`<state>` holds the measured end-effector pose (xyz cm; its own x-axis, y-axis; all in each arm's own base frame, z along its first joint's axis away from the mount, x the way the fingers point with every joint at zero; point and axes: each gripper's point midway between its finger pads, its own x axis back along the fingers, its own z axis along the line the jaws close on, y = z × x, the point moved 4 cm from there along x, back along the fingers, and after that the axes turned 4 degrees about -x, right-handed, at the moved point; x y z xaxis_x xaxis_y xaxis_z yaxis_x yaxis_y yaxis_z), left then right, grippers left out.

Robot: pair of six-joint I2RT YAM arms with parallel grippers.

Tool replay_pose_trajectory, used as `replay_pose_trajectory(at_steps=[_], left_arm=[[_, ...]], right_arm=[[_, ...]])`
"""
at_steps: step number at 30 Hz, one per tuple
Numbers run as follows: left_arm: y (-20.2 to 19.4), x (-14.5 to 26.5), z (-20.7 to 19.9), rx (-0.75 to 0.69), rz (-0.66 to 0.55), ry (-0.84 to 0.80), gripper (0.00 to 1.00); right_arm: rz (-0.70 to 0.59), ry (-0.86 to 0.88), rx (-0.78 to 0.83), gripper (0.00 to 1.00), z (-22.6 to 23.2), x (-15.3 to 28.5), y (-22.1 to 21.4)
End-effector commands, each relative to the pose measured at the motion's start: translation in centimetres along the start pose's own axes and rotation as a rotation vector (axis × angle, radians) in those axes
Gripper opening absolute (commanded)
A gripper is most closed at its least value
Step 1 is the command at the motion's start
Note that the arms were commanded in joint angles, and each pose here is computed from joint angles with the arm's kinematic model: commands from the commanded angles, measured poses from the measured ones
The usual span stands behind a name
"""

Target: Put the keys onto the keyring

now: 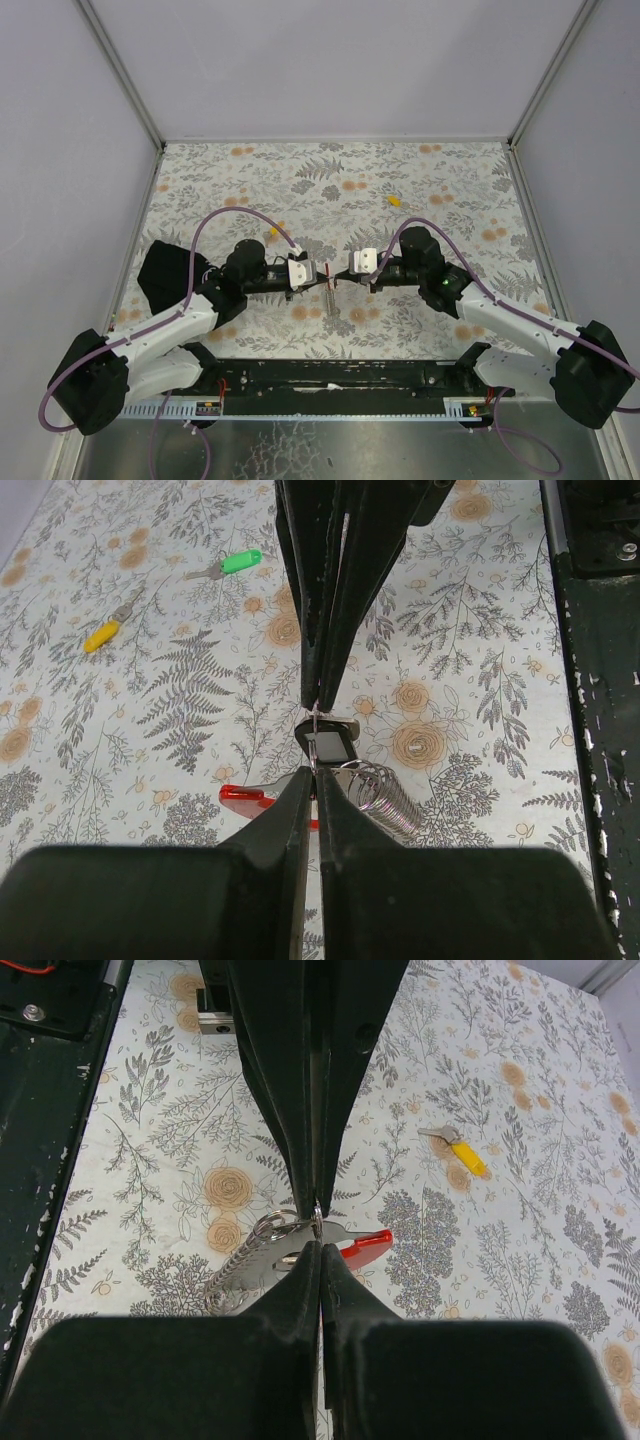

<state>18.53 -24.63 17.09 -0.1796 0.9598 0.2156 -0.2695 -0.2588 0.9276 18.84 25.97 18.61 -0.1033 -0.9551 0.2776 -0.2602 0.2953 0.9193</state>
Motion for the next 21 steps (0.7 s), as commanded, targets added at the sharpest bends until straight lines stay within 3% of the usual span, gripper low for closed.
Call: replay_pose_trajectory(at_steps=[1, 21], left_arm=[[0.79, -0.08, 0.20, -0.022, -0.016, -0.015, 0.00], [0.98, -0.10, -0.04, -0.023, -0.027, -0.033, 0.00]], right_arm=[[-0.083, -0.009, 0.073, 0.00, -1.02, 0.31, 3.08], [-0.075, 0.009, 0.070, 0.00, -1.17, -0.11, 2.97]])
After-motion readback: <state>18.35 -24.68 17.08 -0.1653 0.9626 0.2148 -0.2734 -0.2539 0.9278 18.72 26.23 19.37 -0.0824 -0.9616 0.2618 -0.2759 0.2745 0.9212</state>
